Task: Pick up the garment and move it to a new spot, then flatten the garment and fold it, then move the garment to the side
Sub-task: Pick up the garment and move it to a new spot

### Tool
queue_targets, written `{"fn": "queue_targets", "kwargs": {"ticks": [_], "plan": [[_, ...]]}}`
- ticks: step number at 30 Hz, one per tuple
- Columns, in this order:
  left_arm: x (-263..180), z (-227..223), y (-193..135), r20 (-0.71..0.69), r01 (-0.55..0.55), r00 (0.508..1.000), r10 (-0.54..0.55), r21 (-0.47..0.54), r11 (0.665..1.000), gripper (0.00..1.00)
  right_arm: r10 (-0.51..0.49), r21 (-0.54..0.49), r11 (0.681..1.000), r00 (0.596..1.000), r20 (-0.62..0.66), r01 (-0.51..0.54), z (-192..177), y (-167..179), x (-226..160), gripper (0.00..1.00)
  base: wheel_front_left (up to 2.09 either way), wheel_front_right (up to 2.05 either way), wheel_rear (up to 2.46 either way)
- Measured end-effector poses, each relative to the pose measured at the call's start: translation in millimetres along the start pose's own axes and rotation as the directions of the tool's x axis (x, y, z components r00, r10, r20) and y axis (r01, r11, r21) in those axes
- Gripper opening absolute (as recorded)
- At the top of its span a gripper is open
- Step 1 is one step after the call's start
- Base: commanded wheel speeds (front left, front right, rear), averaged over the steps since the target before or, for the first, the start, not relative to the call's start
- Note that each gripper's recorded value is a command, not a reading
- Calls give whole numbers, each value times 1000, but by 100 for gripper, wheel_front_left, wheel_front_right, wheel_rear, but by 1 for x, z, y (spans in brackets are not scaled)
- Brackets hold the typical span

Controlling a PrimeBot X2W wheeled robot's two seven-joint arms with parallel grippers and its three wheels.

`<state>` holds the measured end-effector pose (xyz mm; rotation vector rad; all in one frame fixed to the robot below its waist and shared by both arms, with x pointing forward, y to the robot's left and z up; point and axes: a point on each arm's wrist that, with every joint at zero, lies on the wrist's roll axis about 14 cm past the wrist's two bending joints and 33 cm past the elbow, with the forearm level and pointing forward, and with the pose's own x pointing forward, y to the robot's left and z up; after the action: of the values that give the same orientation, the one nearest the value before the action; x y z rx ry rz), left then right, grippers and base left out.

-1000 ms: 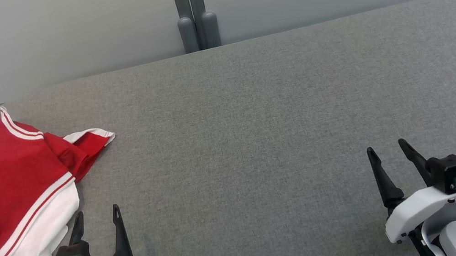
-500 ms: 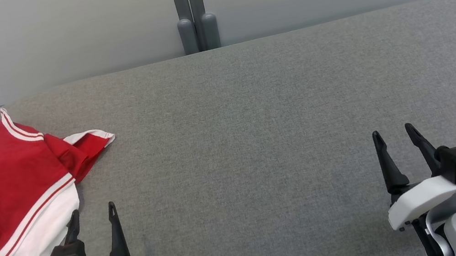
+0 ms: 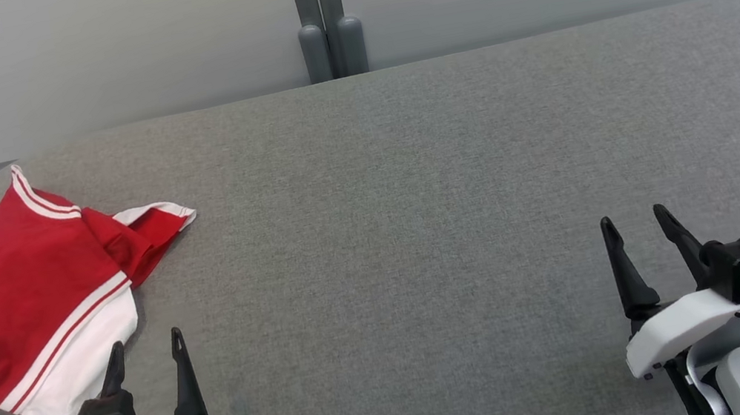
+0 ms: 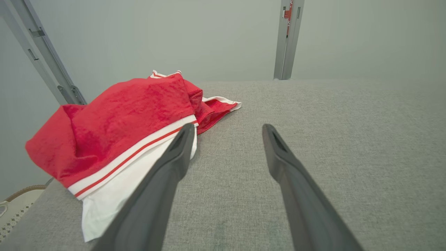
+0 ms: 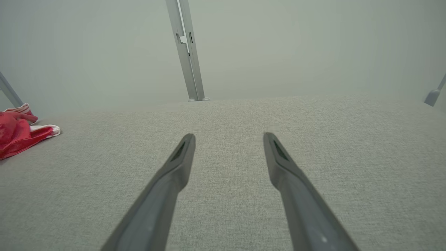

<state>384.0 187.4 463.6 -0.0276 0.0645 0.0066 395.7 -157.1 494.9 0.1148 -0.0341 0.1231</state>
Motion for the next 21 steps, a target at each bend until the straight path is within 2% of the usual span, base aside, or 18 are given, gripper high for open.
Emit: {"fn": "queue_targets", "kwargs": {"ticks": [10, 21], "plan": [[-23, -3, 47, -7, -145, 989, 145, -4, 989, 100, 164, 10, 986, 986, -29, -164, -12, 56, 21, 100, 0, 0, 0], [-69, -10, 108, -27, -344, 939, 344, -7, 939, 100, 406, 29, 914, 911, -76, -405, -32, 144, 38, 100, 0, 0, 0]]}}
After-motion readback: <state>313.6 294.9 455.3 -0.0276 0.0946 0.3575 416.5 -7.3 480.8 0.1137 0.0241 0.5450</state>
